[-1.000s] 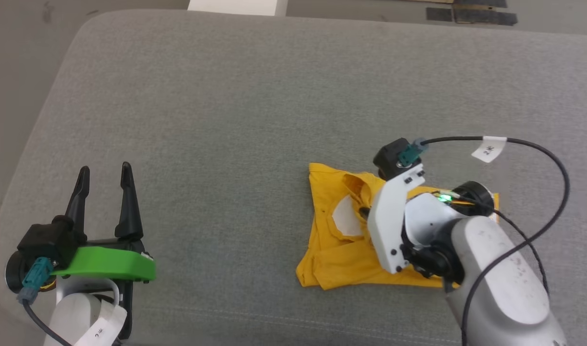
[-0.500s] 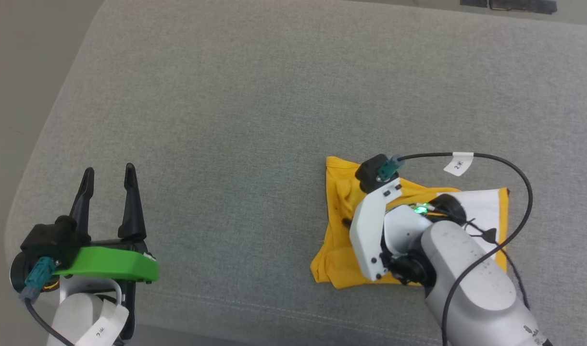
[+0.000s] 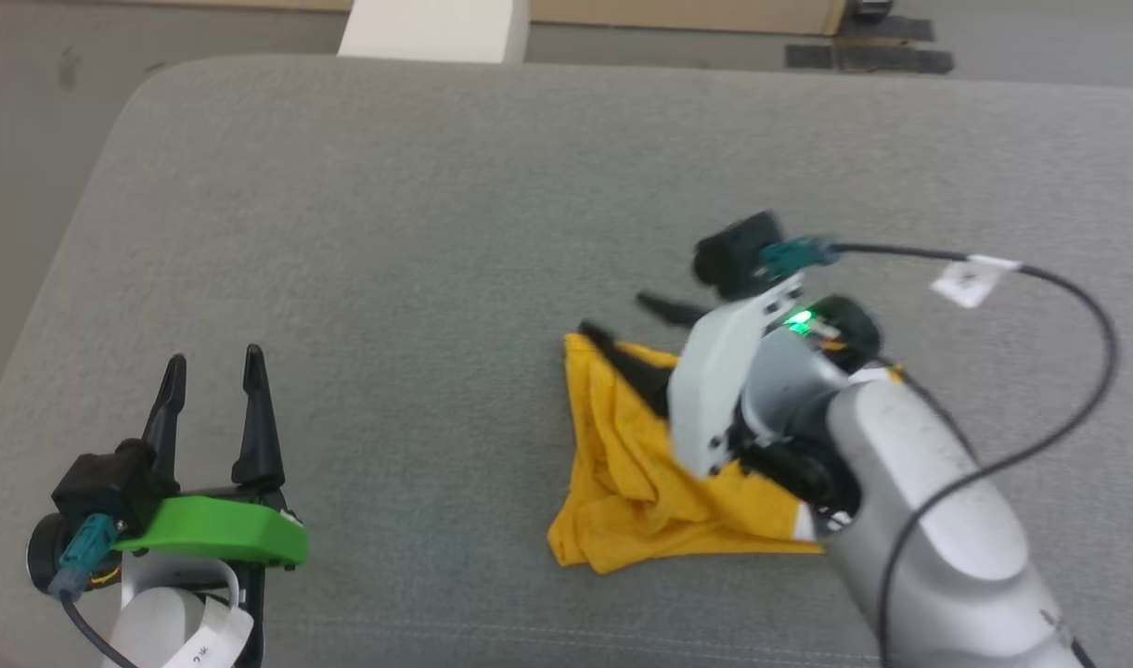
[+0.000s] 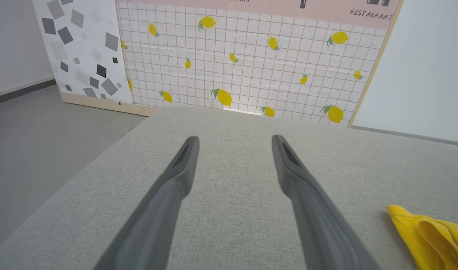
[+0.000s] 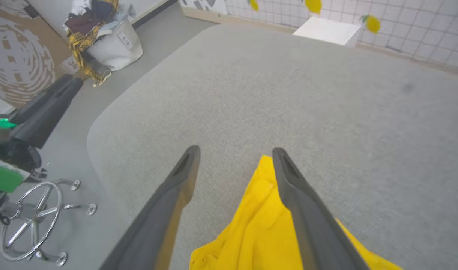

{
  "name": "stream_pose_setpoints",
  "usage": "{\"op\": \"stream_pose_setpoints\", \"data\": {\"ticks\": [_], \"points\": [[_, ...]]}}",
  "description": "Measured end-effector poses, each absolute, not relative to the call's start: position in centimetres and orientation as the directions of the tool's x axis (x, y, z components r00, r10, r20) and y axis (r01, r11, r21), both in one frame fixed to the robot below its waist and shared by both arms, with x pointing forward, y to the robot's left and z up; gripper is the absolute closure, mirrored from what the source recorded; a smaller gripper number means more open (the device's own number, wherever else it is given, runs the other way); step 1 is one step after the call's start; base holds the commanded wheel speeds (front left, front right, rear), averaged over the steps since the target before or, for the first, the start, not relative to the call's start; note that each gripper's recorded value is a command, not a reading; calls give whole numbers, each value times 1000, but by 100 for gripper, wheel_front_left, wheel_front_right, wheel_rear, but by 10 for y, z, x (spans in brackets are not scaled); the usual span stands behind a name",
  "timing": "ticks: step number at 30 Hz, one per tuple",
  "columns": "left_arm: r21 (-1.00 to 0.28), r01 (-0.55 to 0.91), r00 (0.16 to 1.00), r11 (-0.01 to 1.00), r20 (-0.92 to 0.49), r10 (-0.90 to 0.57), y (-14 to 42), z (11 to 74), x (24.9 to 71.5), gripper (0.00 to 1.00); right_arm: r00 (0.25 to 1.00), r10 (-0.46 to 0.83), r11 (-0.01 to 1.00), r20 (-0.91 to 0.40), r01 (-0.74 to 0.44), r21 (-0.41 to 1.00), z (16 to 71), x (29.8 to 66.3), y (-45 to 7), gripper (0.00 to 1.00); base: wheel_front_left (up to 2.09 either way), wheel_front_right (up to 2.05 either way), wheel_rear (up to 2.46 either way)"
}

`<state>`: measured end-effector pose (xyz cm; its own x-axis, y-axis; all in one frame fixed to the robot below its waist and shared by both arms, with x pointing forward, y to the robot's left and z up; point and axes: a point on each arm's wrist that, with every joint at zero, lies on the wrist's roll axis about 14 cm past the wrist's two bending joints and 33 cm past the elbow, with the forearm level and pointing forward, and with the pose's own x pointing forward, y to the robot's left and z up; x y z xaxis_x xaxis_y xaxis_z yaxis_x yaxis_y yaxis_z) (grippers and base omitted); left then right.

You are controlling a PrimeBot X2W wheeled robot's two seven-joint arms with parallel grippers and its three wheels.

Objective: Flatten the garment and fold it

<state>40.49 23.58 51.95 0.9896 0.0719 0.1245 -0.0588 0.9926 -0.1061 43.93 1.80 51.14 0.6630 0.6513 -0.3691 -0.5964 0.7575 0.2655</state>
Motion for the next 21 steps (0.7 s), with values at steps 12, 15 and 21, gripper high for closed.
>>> {"op": "stream_pose_setpoints", "data": {"ticks": [12, 15, 21], "points": [[-121, 39, 984, 992, 178, -17, 197, 537, 420, 0, 874, 177, 984, -452, -159, 79, 485, 411, -154, 0, 0, 0, 0], [-122, 52, 983, 991, 182, -29, 192, 538, 422, 0, 838, 106, 994, -535, -96, 47, 460, 396, -175, 0, 0, 0, 0], [-120, 42, 986, 992, 165, -22, 196, 530, 425, 0, 756, 54, 998, -652, -48, 26, 417, 389, -189, 0, 0, 0, 0]]}}
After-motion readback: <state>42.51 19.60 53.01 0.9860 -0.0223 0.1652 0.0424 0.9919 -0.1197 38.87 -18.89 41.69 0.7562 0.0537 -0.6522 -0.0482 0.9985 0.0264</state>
